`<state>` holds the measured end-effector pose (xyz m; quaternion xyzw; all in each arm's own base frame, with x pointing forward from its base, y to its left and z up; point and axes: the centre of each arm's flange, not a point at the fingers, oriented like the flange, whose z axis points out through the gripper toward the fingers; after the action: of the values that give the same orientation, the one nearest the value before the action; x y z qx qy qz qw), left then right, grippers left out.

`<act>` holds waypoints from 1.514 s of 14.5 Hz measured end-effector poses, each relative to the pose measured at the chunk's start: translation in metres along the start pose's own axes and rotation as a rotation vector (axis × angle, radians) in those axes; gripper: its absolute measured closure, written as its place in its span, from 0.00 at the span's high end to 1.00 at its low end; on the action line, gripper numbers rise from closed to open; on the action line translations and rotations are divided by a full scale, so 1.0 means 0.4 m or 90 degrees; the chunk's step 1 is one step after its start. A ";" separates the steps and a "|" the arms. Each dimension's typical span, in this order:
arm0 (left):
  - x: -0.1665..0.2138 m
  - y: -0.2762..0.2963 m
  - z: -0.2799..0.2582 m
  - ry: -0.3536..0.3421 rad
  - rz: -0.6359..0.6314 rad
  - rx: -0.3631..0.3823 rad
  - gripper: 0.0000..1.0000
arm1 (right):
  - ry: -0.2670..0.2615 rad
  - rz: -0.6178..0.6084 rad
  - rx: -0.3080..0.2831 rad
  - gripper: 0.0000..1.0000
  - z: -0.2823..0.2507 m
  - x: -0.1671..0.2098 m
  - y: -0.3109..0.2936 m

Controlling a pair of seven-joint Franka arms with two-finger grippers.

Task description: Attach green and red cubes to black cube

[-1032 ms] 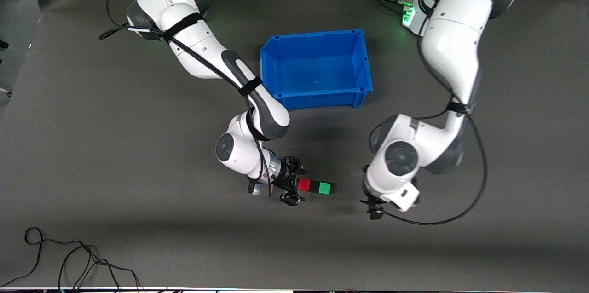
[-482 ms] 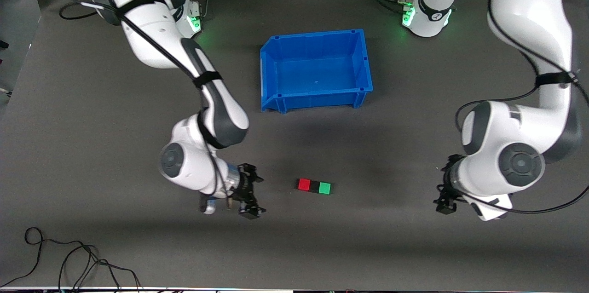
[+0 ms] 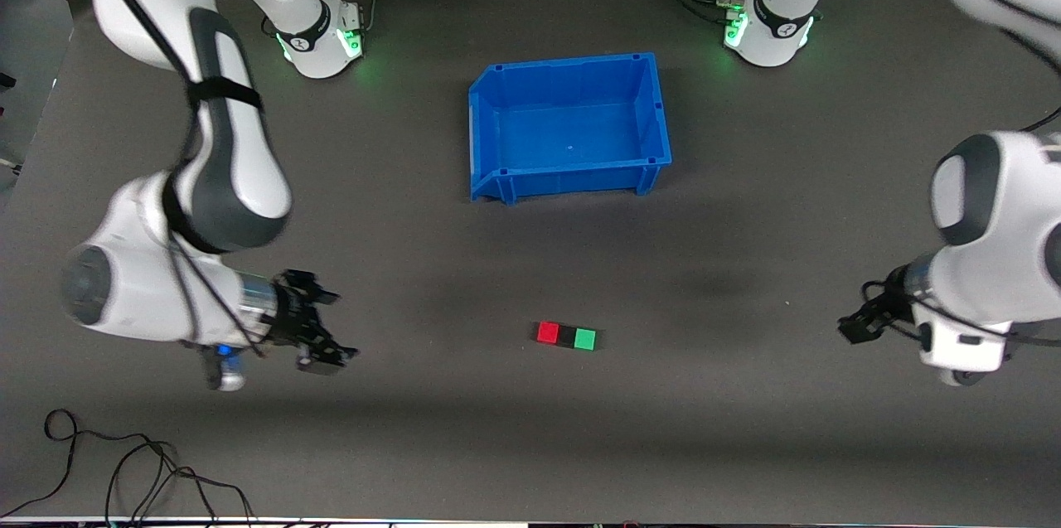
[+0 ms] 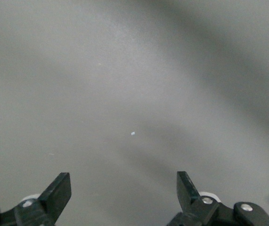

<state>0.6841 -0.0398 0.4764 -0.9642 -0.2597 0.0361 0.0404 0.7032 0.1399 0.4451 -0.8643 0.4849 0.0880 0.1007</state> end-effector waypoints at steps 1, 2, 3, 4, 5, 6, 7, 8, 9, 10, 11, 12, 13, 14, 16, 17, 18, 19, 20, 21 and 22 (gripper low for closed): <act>0.000 -0.036 -0.042 0.000 0.045 -0.015 1.00 | 0.012 -0.032 -0.011 1.00 -0.047 0.025 0.045; 0.003 -0.075 -0.079 -0.005 0.093 -0.040 1.00 | 0.028 -0.058 -0.024 1.00 -0.090 0.040 0.088; 0.007 -0.117 -0.110 -0.009 0.144 -0.062 1.00 | 0.044 -0.082 -0.035 1.00 -0.127 0.044 0.123; 0.009 -0.160 -0.139 -0.010 0.191 -0.075 1.00 | 0.060 -0.108 -0.046 1.00 -0.162 0.040 0.154; 0.008 -0.191 -0.164 -0.005 0.224 -0.081 1.00 | 0.073 -0.138 -0.053 1.00 -0.195 0.033 0.181; 0.003 -0.211 -0.189 0.003 0.243 -0.084 1.00 | 0.085 -0.167 -0.058 1.00 -0.227 0.028 0.208; -0.009 -0.220 -0.215 0.011 0.253 -0.085 1.00 | 0.097 -0.195 -0.062 1.00 -0.260 0.027 0.236; -0.026 -0.225 -0.242 0.017 0.259 -0.086 1.00 | 0.109 -0.225 -0.065 1.00 -0.293 0.033 0.267; -0.047 -0.231 -0.267 0.022 0.264 -0.085 1.00 | 0.114 -0.259 -0.066 1.00 -0.324 0.046 0.299; -0.072 -0.240 -0.290 0.027 0.268 -0.085 1.00 | 0.115 -0.295 -0.062 1.00 -0.353 0.062 0.331; -0.100 -0.249 -0.312 0.031 0.273 -0.083 1.00 | 0.115 -0.328 -0.058 1.00 -0.379 0.081 0.362; -0.130 -0.259 -0.333 0.033 0.277 -0.081 1.00 | 0.117 -0.356 -0.052 1.00 -0.406 0.101 0.393; -0.156 -0.269 -0.349 0.035 0.282 -0.079 1.00 | 0.122 -0.383 -0.051 1.00 -0.429 0.117 0.419; -0.176 -0.277 -0.360 0.038 0.290 -0.078 1.00 | 0.130 -0.411 -0.055 1.00 -0.451 0.130 0.443; -0.205 -0.289 -0.367 0.042 0.304 -0.062 1.00 | 0.141 -0.465 -0.062 1.00 -0.480 0.137 0.469; -0.219 -0.295 -0.366 0.043 0.306 -0.050 1.00 | 0.144 -0.493 -0.064 1.00 -0.489 0.134 0.474; -0.232 -0.302 -0.368 0.045 0.307 -0.042 1.00 | 0.145 -0.520 -0.065 1.00 -0.495 0.130 0.476; -0.244 -0.309 -0.372 0.046 0.308 -0.039 1.00 | 0.146 -0.547 -0.067 1.00 -0.499 0.124 0.475; -0.253 -0.312 -0.374 0.047 0.311 -0.038 1.00 | 0.147 -0.575 -0.069 1.00 -0.501 0.118 0.473; -0.261 -0.309 -0.374 0.047 0.315 -0.036 1.00 | 0.146 -0.603 -0.072 1.00 -0.502 0.112 0.470; -0.266 -0.303 -0.372 0.046 0.318 -0.035 1.00 | 0.146 -0.624 -0.075 1.00 -0.501 0.109 0.468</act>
<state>0.5457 0.0023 0.6411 -0.9998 -0.0125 0.0036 0.0132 0.5762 -0.0432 0.6109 -0.9986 0.0248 -0.0378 0.0276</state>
